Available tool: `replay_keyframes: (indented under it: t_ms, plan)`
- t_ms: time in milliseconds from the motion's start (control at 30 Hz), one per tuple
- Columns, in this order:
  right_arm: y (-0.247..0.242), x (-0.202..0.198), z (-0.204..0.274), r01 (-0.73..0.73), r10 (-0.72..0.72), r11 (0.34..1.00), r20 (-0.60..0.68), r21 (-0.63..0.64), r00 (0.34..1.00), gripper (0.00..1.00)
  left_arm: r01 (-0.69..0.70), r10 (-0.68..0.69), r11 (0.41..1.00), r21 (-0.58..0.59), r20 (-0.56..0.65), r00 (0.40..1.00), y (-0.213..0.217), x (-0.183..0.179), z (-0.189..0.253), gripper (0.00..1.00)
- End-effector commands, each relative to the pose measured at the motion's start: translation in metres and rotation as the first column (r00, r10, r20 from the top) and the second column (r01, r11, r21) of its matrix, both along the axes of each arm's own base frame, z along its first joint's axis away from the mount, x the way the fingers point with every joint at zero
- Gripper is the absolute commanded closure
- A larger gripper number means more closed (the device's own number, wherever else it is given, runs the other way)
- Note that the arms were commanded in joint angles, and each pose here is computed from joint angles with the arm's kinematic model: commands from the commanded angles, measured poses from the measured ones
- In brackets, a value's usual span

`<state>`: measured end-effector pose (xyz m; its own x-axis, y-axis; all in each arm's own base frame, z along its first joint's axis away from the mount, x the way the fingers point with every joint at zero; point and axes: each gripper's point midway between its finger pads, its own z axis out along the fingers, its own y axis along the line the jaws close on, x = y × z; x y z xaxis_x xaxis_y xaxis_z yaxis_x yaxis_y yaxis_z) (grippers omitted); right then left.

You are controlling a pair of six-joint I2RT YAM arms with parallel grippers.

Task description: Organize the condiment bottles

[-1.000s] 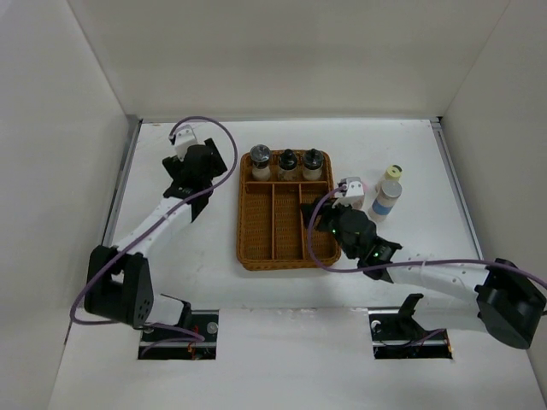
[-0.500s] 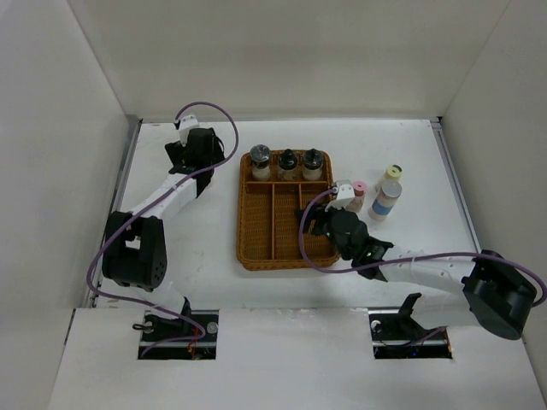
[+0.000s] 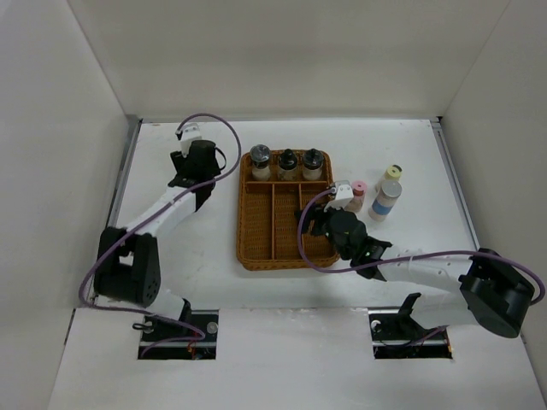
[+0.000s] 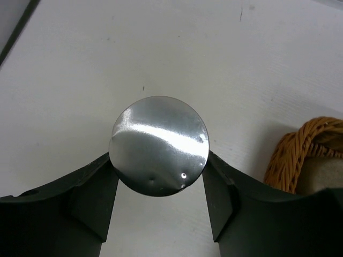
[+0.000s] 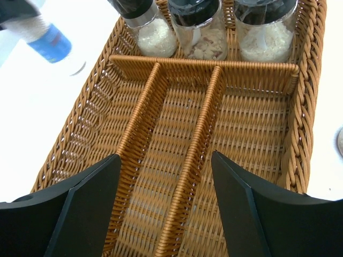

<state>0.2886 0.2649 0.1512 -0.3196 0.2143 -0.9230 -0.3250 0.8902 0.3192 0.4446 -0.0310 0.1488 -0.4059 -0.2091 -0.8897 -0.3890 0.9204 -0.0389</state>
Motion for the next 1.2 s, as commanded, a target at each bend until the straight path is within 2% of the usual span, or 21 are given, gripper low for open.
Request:
replay_keyframes:
  t_ms: [0,233,433,567,800,1167]
  plan:
    - [0.01,0.004,0.028,-0.015,0.01,0.997,0.059,0.074,0.998,0.25,-0.016,0.023,1.0,-0.026,0.291,0.956,-0.005,-0.021,0.103,0.58]
    - [-0.001,0.005,0.037,0.005,-0.013,0.995,0.079,0.097,0.997,0.25,0.163,-0.141,0.986,-0.037,0.341,0.929,-0.056,-0.087,0.14,0.59]
    - [-0.019,0.012,0.039,0.055,-0.064,0.993,0.083,0.108,0.994,0.25,0.348,-0.298,0.934,-0.085,0.356,0.886,-0.123,-0.113,0.138,0.59]
    - [-0.035,0.017,0.04,0.095,-0.107,0.986,0.079,0.136,0.991,0.25,0.414,-0.366,0.908,-0.071,0.346,0.864,-0.153,-0.111,0.13,0.58]
    - [-0.044,0.021,0.038,0.121,-0.132,0.982,0.068,0.145,0.989,0.25,0.454,-0.415,0.889,-0.061,0.31,0.855,-0.18,-0.096,0.095,0.58]
    - [-0.042,0.024,0.033,0.121,-0.13,0.984,0.063,0.131,0.989,0.25,0.441,-0.42,0.897,-0.021,0.269,0.867,-0.183,-0.078,0.055,0.57]
